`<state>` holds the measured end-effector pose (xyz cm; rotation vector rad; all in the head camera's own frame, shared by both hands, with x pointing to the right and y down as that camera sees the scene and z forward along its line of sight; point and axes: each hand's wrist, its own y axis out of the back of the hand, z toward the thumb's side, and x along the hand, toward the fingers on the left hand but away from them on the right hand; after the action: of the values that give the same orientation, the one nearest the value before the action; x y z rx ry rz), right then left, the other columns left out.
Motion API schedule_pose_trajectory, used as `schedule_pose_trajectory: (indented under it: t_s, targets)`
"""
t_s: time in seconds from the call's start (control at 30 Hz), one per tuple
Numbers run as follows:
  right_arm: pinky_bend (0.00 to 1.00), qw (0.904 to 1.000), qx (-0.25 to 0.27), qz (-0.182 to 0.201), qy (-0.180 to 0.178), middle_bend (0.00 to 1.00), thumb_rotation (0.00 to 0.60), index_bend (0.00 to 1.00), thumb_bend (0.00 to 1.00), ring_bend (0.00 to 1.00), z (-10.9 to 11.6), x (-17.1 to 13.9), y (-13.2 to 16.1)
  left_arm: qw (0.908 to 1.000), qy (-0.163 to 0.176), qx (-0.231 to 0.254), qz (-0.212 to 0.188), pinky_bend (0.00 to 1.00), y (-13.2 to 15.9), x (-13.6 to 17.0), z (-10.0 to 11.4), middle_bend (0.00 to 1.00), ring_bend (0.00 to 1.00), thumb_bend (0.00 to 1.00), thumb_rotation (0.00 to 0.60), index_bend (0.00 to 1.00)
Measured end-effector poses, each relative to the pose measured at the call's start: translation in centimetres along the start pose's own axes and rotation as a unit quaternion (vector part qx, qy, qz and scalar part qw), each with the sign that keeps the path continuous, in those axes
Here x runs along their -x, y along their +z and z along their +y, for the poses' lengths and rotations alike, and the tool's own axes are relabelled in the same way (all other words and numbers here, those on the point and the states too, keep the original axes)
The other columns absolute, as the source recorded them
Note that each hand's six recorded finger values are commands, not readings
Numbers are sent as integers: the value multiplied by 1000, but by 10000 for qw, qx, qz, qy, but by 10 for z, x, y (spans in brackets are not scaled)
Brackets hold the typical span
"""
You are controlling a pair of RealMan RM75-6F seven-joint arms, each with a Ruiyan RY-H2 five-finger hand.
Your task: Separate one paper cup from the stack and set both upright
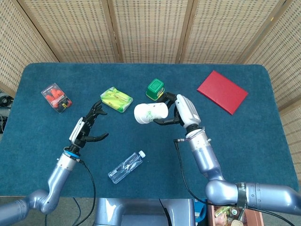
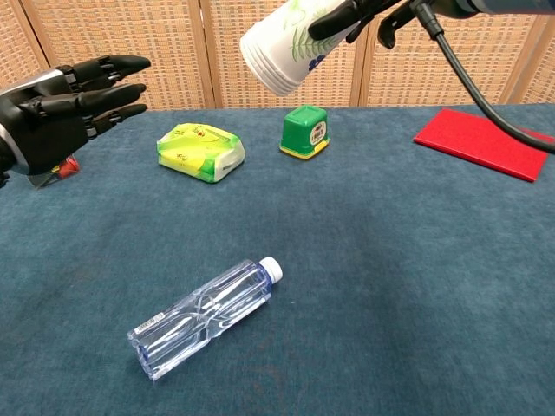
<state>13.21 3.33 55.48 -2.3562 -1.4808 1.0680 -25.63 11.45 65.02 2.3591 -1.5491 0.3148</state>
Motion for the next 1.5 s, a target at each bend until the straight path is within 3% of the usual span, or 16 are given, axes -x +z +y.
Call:
schedule_pose_trajectory:
  t_s: [0.53,0.7,1.5]
  targets:
    - [772,10000,-14,-56,41,647,600,782,329,533,-5,0,-4,10000,-30,91,-8,0,-4,-22,-23,17,0,238,600,489]
    - [772,10000,7,-56,38,647,600,782,329,534,-4,-1,-5,10000,-79,26,-12,0,-4,-28,-31,25,0,288,600,494]
    - [771,9999,32,-74,117,647,600,782,330,535,-5,-3,-11,9994,-318,125,64,0,-6,-46,-68,28,0,289,600,495]
